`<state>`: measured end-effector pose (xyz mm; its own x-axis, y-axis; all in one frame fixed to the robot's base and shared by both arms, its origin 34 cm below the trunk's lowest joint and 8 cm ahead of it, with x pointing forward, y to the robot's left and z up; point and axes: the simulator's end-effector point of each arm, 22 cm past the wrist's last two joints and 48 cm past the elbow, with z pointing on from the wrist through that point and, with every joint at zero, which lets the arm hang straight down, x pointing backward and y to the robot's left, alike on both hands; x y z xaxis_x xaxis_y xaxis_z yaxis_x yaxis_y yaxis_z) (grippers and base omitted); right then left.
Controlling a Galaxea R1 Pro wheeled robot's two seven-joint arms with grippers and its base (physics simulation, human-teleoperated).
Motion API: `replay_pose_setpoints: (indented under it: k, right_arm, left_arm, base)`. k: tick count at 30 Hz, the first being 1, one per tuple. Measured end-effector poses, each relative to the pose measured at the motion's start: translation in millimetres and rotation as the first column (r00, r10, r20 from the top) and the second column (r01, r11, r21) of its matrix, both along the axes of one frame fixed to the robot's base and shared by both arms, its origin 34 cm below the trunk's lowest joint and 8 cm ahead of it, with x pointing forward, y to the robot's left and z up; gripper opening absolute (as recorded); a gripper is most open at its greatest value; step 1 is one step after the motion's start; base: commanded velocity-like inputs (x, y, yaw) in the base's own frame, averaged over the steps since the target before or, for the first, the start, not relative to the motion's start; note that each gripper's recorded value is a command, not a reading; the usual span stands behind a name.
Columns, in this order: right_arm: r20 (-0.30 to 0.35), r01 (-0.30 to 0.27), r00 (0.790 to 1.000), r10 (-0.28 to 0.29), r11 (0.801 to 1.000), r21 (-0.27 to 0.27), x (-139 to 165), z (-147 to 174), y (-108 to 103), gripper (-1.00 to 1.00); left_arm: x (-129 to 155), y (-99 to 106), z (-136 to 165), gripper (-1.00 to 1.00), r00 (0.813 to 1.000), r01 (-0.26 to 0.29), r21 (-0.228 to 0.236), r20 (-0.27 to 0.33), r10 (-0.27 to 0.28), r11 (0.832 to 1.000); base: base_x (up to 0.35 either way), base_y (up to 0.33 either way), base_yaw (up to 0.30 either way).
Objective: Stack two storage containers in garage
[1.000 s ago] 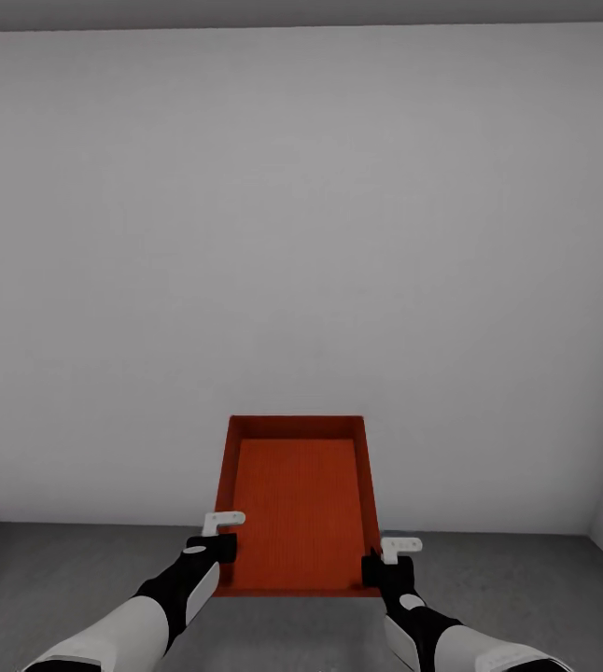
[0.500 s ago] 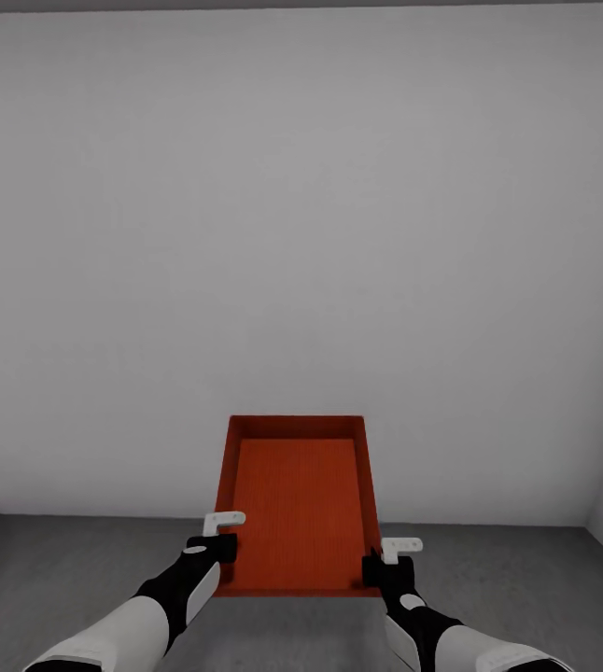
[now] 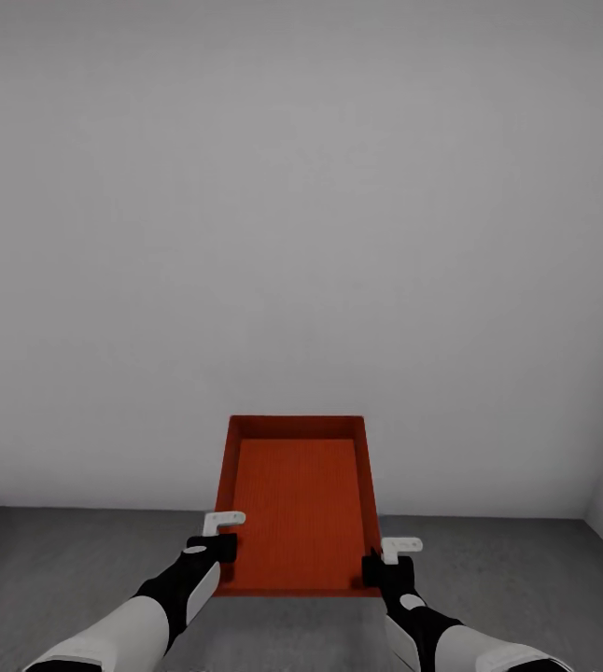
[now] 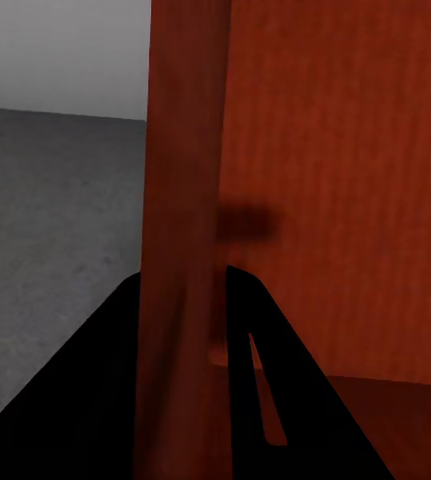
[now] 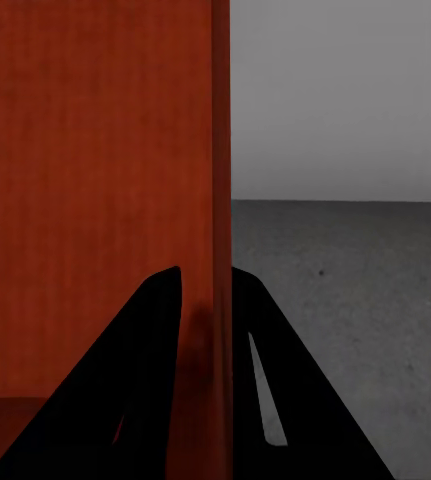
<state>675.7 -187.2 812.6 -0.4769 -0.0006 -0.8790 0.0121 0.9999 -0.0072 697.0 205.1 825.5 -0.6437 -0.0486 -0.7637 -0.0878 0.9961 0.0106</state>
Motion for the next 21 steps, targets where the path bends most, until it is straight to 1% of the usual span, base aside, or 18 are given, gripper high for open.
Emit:
replay_pose_setpoints:
  k: [21]
  right_arm:
    - [-0.033, 0.0, 0.999, 0.0, 1.0, 0.0, -4.8, -18.2, 0.0, -1.0]
  left_arm:
    - [-4.4, 0.1, -18.9, -1.0, 0.999, 0.0, 0.0, -0.033, 0.0, 1.0]
  base:
    - [0.0, 0.0, 0.0]
